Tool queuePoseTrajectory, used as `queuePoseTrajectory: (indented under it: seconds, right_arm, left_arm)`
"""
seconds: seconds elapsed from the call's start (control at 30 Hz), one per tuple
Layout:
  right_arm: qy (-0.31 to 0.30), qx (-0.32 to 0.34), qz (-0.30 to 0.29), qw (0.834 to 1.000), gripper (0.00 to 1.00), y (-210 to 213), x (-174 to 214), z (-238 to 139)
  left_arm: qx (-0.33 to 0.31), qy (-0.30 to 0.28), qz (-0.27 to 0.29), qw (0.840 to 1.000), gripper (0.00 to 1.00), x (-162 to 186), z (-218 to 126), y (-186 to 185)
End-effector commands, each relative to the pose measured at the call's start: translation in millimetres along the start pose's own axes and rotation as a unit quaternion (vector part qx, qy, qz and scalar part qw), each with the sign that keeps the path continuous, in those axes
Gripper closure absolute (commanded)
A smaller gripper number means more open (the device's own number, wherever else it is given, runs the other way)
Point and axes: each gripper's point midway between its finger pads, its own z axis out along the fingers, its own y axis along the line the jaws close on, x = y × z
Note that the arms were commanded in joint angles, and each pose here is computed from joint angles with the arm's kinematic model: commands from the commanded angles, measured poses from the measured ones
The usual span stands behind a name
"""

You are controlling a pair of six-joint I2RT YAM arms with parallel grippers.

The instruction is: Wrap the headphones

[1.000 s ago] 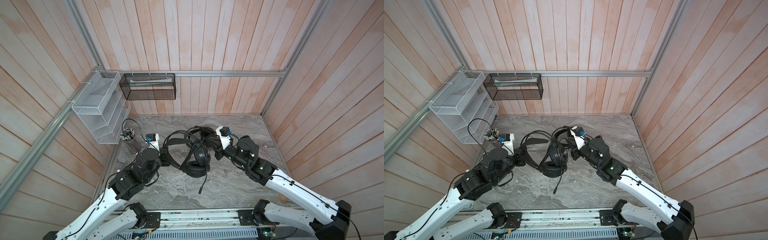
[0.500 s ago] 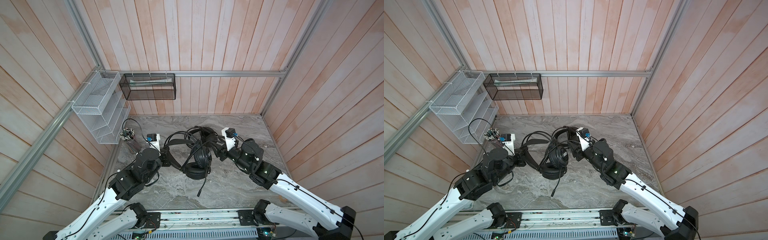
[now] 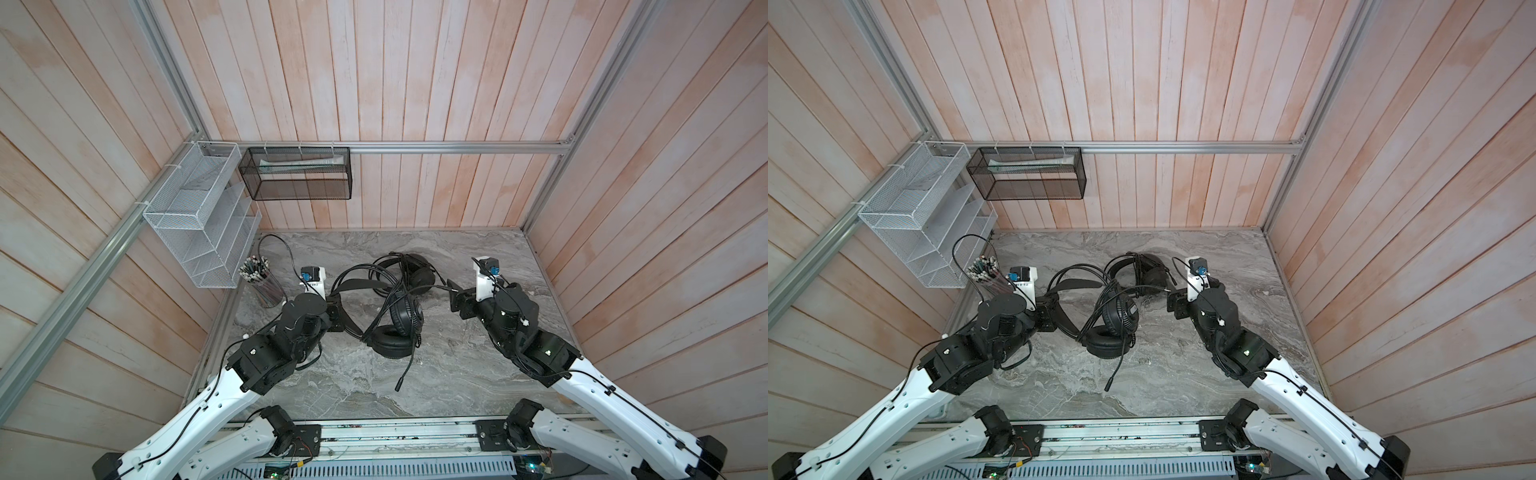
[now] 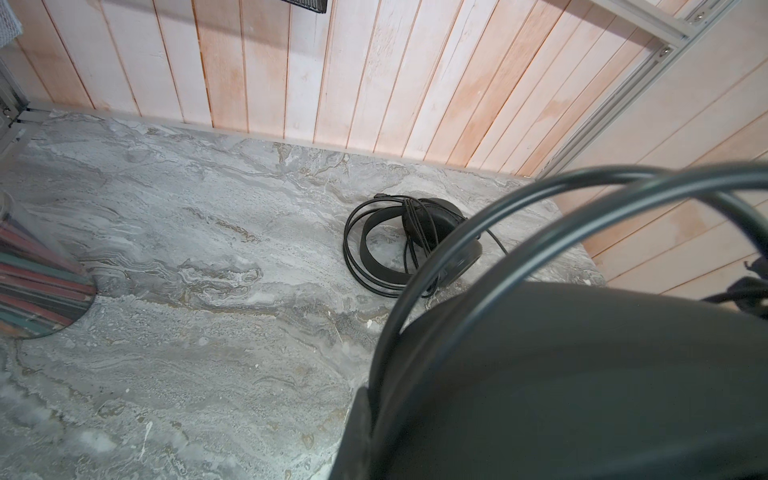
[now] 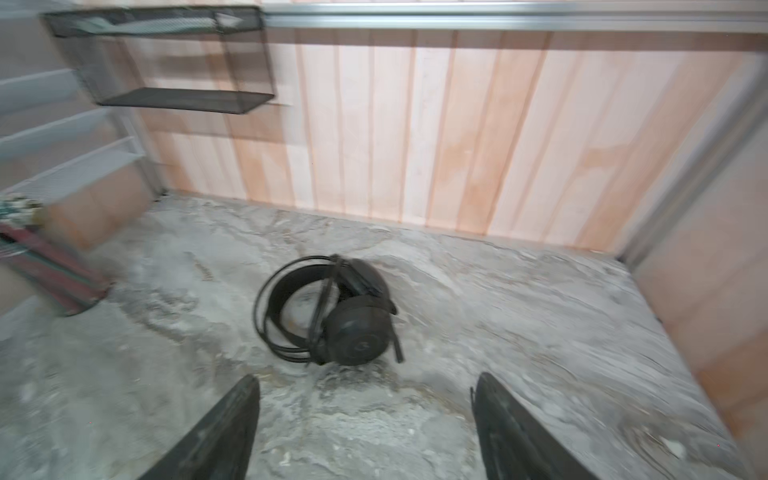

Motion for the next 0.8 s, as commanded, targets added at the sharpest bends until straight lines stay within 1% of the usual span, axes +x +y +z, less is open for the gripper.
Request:
queuePoseTrajectory:
  seconds: [0.0,0.1,0.17,0.3,0.53,0.77]
  right_arm:
    - [0.022,0.091,0.034,0.995,0.16,-48,11,-2]
    - [0.002,0.105,0.061,0.993,0.13,-63,2,-8]
    - [-0.009,0.116,0.070,0.991,0.10,-70,-3,-12]
    - [-0.030,0.149,0.082,0.985,0.08,-85,-11,-21]
    - [-0.043,0.154,0.089,0.983,0.07,-89,-13,-25]
    - [-0.041,0.148,0.087,0.984,0.05,-87,-9,-23]
  left_arm:
    - [0.016,-0.015,-0.039,0.999,1.00,-10,6,-10]
    - [0.030,0.009,-0.035,0.999,1.00,5,18,-17]
    - [0.016,0.011,-0.035,0.999,1.00,11,25,-12]
    - [0.009,0.039,-0.087,0.995,1.00,30,43,-11]
    - [0.002,0.128,-0.165,0.978,1.00,83,88,-23]
    - [-0.048,0.155,-0.209,0.964,1.00,118,119,-16]
